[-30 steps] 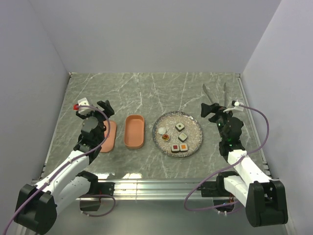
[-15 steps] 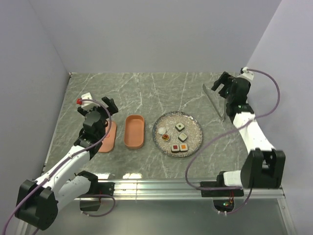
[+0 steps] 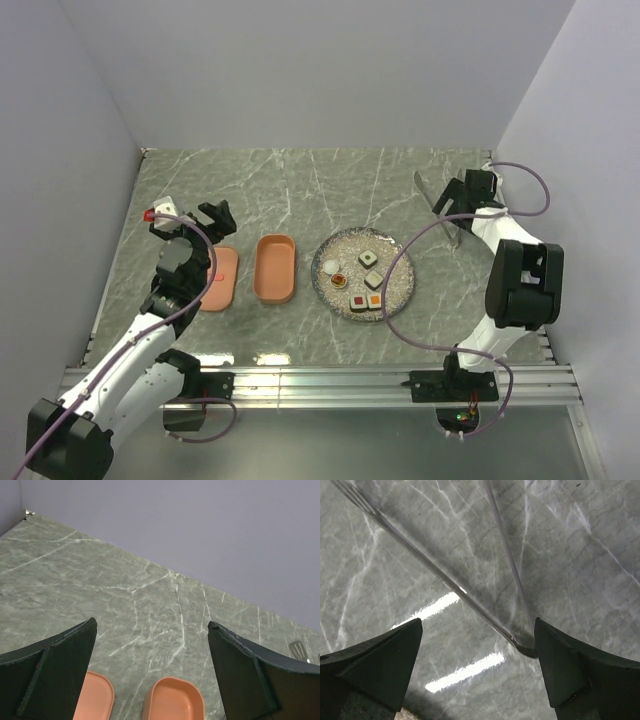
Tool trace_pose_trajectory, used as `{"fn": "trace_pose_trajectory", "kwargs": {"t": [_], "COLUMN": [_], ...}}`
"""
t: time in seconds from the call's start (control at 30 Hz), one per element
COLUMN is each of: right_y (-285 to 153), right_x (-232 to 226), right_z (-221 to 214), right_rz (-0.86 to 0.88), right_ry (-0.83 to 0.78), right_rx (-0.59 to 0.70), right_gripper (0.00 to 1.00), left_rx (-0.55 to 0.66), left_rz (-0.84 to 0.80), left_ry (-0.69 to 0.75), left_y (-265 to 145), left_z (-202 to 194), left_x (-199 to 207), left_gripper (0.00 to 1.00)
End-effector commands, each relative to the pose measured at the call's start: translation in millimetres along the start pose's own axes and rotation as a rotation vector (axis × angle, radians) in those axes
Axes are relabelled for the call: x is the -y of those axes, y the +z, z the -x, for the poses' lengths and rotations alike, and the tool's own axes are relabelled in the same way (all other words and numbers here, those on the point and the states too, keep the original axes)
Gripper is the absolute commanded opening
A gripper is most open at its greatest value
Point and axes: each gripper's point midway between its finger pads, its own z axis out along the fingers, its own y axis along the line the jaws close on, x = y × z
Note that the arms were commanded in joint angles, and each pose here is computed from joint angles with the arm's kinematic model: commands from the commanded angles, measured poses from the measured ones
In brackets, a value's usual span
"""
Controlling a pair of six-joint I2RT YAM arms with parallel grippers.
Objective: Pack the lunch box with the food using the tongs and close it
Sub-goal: Grab the clamp with the right arm
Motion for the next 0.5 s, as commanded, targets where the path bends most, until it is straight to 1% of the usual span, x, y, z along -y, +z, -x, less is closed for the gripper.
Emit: {"fn": "trace_pose_trajectory", "kwargs": {"t": [0.0, 0.1, 0.2, 0.3, 0.47], "right_y": [5, 17, 22, 26, 33], "right_x": [-3, 1, -4, 3, -3], "right_z": [25, 19, 16, 15, 5], "right_rz": [0.001, -0.026, 0.001, -0.042, -0.006], "right_ry": [0.006, 0.007, 0.008, 0.006, 0.003], "right_rx": [0.038, 0.001, -0.011, -0.022, -0.059], "right_gripper": [1.0, 1.0, 1.0, 1.0, 1.0], "left_rx": [-0.02, -0.023, -0.019, -0.014, -0.004], "left_rz": [-0.017, -0.009, -0.011, -0.014, -0.021], "left_ry": [0.0, 0.002, -0.001, -0.005, -0.012], "left_y": [2, 4, 3, 1, -1], "left_z": [-2, -2, -1, 0, 2], "left_x": [5, 4, 4, 4, 3], "left_gripper": [0.99, 0.99, 0.99, 0.99, 1.0]}}
